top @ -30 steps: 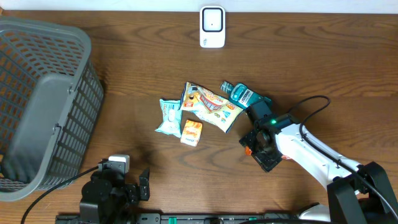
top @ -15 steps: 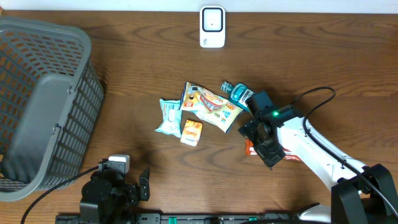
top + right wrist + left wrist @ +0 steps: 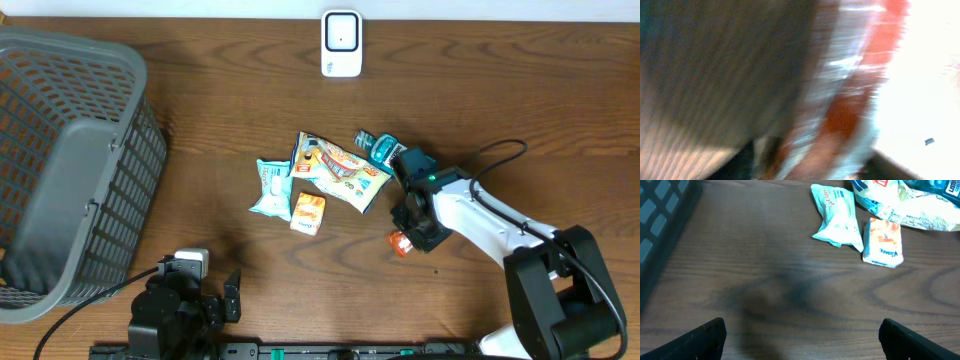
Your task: Scan the item barcode
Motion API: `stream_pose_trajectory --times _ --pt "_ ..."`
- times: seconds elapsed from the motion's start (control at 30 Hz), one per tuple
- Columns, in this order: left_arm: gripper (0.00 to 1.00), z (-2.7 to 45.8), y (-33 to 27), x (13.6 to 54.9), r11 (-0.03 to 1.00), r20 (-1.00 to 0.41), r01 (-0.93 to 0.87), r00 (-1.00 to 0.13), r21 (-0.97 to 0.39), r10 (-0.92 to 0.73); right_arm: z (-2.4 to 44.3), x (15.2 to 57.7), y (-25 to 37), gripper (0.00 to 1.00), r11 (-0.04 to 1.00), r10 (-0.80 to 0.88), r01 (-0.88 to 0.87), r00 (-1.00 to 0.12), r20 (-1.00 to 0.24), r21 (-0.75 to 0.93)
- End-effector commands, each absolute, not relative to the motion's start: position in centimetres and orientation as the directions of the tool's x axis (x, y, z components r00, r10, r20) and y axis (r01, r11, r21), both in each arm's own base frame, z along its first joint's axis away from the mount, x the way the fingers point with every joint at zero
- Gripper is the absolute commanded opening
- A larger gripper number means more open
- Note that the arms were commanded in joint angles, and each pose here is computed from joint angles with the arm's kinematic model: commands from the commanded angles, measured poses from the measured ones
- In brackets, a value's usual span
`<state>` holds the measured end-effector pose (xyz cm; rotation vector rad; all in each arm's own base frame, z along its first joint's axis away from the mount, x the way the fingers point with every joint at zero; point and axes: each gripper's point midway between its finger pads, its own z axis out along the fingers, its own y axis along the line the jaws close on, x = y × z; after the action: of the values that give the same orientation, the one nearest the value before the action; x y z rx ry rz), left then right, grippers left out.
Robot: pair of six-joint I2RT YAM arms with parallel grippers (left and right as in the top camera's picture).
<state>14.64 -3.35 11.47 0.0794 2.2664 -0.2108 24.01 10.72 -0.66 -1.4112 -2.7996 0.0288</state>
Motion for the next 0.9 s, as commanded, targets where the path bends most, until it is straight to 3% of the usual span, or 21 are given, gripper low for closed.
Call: stream_pose_trajectory --times 0.0,0.13,0.33,0.43,0.57,0.6,0.63,0.67,0.7,0.87 --pt "0.98 11.6 -3.6 14.6 0.981 -0.763 0.146 -0.647 -0.127 -0.003 -3.1 21.5 10.3 0.05 0.832 0.554 0.547 -0.827 0.093 -0.094" --pt "0.98 11.6 -3.6 14.6 0.981 -0.763 0.146 -0.647 -0.127 -0.003 -2.2 22.2 10.8 0.01 0.953 0.304 0.301 -0.947 0.105 -0.041" --pt "0.98 11.6 -3.6 14.6 0.981 -0.763 0.146 -0.647 -0.127 -0.003 1.2 22.9 11.0 0.01 0.974 0.227 0.227 -0.973 0.045 0.008" --pt "0.98 11.6 -3.6 14.6 0.981 -0.763 0.146 -0.647 -0.127 -0.002 3.8 23.4 12.0 0.01 0.988 0.129 0.126 -0.991 -0.033 0.089" --pt "0.98 11.6 -3.6 14.6 0.981 -0.763 0.146 -0.647 -0.127 -0.003 7.9 23.7 15.0 0.02 0.958 -0.170 -0.212 -0.963 -0.210 0.192" --pt "0.98 11.6 -3.6 14.6 0.981 -0.763 0.146 -0.647 -0.127 -0.003 8.7 23.7 15.4 0.08 0.943 -0.225 -0.275 -0.941 -0.253 0.186" --pt "0.98 11.6 -3.6 14.6 0.981 -0.763 0.146 -0.647 -0.127 -0.003 9.2 23.7 15.6 0.23 0.931 -0.264 -0.320 -0.922 -0.282 0.174" --pt "0.98 11.6 -3.6 14.6 0.981 -0.763 0.146 -0.647 -0.127 -0.002 9.8 23.8 15.8 0.54 0.917 -0.306 -0.368 -0.898 -0.317 0.155" --pt "0.98 11.6 -3.6 14.6 0.981 -0.763 0.146 -0.647 -0.127 -0.003 10.0 23.8 15.8 0.72 0.912 -0.321 -0.383 -0.889 -0.326 0.146" --pt "0.98 11.6 -3.6 14.6 0.981 -0.763 0.146 -0.647 -0.127 -0.002 9.9 23.5 15.1 0.76 0.924 -0.315 -0.365 -0.897 -0.311 0.116"
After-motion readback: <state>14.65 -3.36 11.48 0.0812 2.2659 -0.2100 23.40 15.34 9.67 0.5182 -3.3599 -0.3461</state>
